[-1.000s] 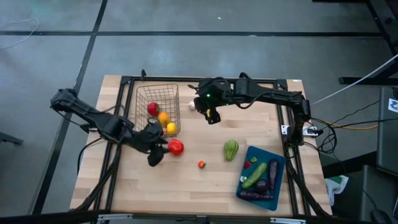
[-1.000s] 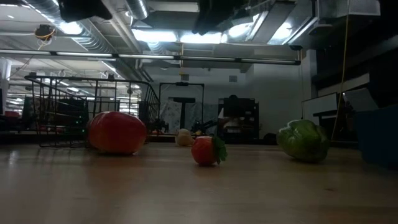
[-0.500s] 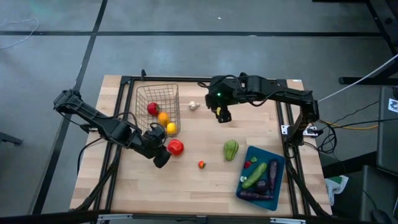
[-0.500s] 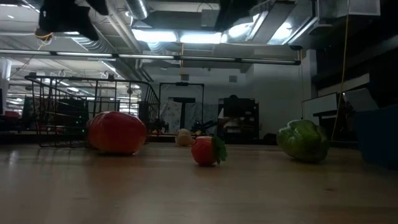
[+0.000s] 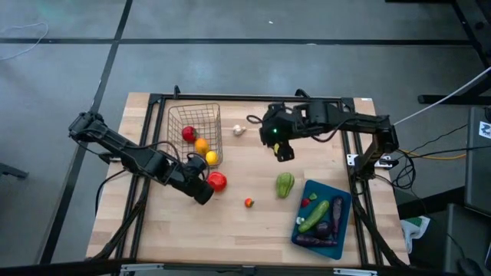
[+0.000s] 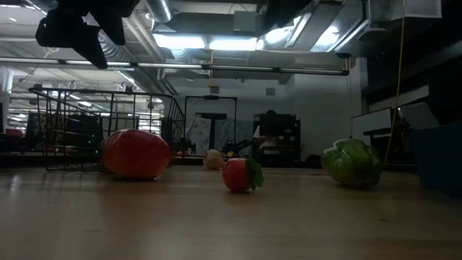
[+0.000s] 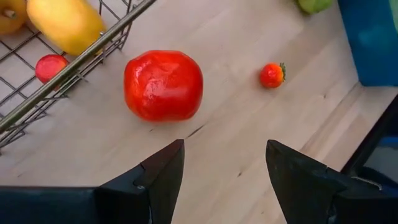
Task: Sort produce into baskets
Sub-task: Put the orange persimmon into the wire basket
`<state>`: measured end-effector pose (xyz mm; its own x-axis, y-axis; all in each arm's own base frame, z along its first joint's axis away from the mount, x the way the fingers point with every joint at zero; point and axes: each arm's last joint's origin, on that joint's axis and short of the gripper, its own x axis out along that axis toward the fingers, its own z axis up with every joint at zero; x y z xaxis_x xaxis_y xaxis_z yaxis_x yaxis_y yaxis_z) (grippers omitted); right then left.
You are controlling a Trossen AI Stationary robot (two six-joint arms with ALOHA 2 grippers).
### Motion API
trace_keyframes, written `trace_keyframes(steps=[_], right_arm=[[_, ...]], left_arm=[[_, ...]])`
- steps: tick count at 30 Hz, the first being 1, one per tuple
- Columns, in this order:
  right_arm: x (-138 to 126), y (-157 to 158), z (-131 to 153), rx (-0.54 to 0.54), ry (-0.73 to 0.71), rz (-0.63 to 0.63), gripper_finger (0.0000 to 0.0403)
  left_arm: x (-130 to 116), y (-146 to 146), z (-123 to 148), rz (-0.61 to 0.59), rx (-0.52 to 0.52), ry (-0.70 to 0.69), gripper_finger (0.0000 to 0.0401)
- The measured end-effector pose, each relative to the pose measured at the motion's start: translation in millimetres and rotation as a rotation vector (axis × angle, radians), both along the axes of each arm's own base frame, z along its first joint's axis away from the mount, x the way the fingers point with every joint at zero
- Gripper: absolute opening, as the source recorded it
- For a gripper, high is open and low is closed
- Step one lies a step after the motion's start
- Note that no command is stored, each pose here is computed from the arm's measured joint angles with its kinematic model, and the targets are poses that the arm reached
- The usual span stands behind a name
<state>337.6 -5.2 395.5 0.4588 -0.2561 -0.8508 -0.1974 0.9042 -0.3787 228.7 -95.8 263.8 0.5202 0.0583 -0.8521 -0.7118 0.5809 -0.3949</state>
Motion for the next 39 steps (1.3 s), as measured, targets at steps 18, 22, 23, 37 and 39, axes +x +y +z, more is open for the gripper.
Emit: trace_keyframes(steps=[18, 22, 23, 37, 39], right_arm=[[-45.9, 54.7, -76.0, 0.109, -0.037, -0.051, 0.0388], [-46.0, 63.7, -95.0, 0.125, -0.039, -0.05, 0.0388], [-45.4, 66.0, -99.7, 0.128, -0.047, -0.045, 0.0388], [-40.4, 78.7, -128.9, 0.172, -0.143, -0.025, 0.0388], [-40.6, 78.9, -129.4, 0.176, -0.141, -0.024, 0.0388]], left_arm=[[0.8, -0.2, 0.5, 0.021, -0.017, -0.01, 0.0222], [0.8, -0.1, 0.5, 0.004, -0.006, -0.009, 0.0222], [0.8, -0.1, 0.5, -0.003, -0.002, -0.009, 0.0222], [3.5, 9.8, -0.1, 0.021, 0.003, 0.007, 0.0323], [4.3, 10.1, -1.0, 0.024, 0.004, 0.01, 0.0342]])
